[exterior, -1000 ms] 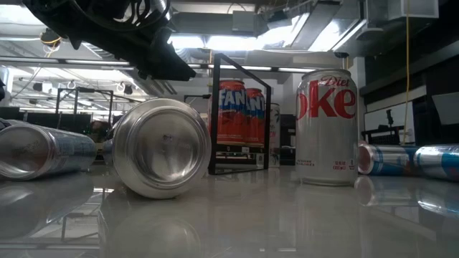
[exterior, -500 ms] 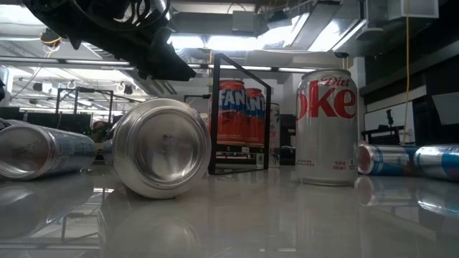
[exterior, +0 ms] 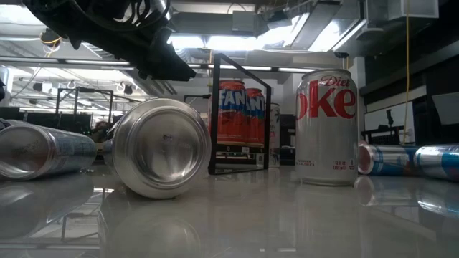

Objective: Pick and place cans onto a shelf
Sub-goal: Put the bottom right red soda can on the shelf aligned with the other red soda can

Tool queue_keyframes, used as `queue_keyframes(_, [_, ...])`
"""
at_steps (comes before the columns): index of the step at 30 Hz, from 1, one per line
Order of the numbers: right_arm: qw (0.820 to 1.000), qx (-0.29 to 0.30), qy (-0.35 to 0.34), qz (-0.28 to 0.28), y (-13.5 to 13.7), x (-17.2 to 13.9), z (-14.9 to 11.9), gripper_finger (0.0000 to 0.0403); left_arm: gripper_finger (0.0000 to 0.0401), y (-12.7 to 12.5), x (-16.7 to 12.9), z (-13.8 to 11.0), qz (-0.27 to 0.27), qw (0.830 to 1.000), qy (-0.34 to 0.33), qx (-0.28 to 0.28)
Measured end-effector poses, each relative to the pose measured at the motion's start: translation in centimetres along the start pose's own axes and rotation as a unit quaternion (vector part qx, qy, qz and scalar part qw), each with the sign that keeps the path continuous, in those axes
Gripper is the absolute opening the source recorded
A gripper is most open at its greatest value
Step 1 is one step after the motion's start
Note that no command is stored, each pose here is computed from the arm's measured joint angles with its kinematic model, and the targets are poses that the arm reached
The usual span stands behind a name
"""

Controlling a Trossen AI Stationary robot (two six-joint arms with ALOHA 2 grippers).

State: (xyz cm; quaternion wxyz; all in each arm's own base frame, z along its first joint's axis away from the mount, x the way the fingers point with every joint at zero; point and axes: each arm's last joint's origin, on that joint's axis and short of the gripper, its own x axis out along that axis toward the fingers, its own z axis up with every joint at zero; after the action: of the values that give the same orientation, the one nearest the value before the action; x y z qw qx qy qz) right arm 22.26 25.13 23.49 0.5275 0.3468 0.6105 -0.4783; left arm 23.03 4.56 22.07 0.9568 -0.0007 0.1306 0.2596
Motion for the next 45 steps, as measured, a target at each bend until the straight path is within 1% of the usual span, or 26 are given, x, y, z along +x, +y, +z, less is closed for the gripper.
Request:
queue_keyframes(10, [1.0, -0.001, -0.009, 0.003, 0.0, 0.0, 0.06, 0.0351, 0.0182, 0.0, 0.0, 0.0, 0.0, 1.0, 0.0, 0.006])
queue_keyframes(13, [1.0, -0.012, -0.015, 0.007, 0.03, 0.0, 0.09, 0.0351, 0.0182, -0.01, 0.0, 0.0, 0.0, 1.0, 0.0, 0.009])
queue_keyframes(26, [0.999, -0.024, -0.026, 0.015, 0.1, -0.01, 0.14, 0.035, 0.0182, 0.0, 0.0, 0.0, 0.0, 1.0, 0.0, 0.009])
queue_keyframes(29, [0.999, -0.024, -0.026, 0.017, 0.14, -0.01, 0.13, 0.0337, 0.0182, 0.0, 0.0, 0.0, 0.0, 1.0, 0.0, 0.008])
queue_keyframes(37, [0.998, -0.038, -0.04, 0.037, 0.35, -0.09, 0.14, 0.0274, 0.0182, 0.0, 0.0, 0.0, 0.0, 1.0, 0.0, 0.008])
queue_keyframes(40, [0.998, -0.038, -0.04, 0.037, 0.36, -0.09, 0.14, 0.027, 0.0182, -0.01, 0.0, 0.0, 0.0, 1.0, 0.0, 0.008])
queue_keyframes(45, [0.997, -0.047, -0.041, 0.038, 0.37, -0.09, 0.14, 0.0282, 0.0182, 0.0, 0.0, 0.0, 0.0, 1.0, 0.0, 0.008])
